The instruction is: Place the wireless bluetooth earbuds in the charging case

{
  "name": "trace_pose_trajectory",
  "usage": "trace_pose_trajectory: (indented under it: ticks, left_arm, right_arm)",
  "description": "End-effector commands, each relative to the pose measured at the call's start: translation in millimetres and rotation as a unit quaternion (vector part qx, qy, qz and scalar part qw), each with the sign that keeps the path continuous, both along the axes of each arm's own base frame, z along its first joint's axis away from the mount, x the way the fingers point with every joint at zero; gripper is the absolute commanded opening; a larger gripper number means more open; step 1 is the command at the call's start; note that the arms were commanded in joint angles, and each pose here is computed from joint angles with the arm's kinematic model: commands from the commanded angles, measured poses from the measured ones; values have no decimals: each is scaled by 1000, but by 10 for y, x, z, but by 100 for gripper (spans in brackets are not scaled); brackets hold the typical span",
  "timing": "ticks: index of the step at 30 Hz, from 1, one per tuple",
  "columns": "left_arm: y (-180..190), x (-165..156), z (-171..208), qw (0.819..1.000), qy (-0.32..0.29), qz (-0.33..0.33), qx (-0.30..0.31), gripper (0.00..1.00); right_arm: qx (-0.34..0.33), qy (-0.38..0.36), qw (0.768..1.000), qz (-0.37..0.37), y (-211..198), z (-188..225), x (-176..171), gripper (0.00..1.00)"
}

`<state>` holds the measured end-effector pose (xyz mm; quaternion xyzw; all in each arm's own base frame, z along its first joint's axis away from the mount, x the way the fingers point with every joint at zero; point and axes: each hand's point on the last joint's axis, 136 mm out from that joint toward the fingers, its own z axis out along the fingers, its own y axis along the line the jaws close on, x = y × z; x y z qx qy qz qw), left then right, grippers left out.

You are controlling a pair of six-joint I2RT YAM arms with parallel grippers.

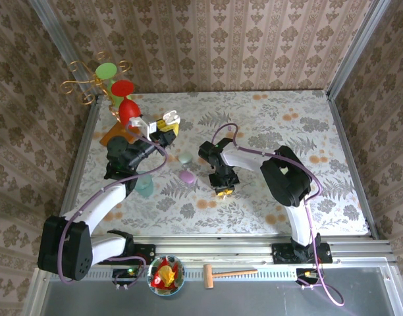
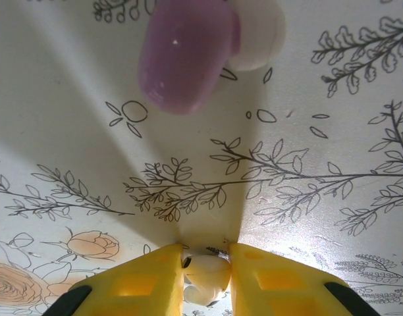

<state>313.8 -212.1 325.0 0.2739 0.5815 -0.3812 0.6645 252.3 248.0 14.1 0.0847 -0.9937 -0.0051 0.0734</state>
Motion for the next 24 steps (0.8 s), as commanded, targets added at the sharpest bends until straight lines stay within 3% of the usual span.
trace_pose_trajectory:
  ticks: [1, 10, 18, 24]
  left_arm:
    - [3, -18, 164, 1000, -29, -4, -9, 0]
    - [-9, 15, 73, 1000, -15, -5, -8, 0]
    - [-106, -47, -142, 999, 15, -39, 3, 0]
    - [-192, -113, -467, 995, 73, -63, 27, 0]
  right_arm:
    - [8, -26, 1000, -11, -2, 50, 34, 22]
    - [71, -170, 983, -10, 13, 590, 349, 21]
    - [90, -320, 942, 38, -48, 1327, 648, 20]
    - [98, -402, 907, 76, -9, 1916, 757, 20]
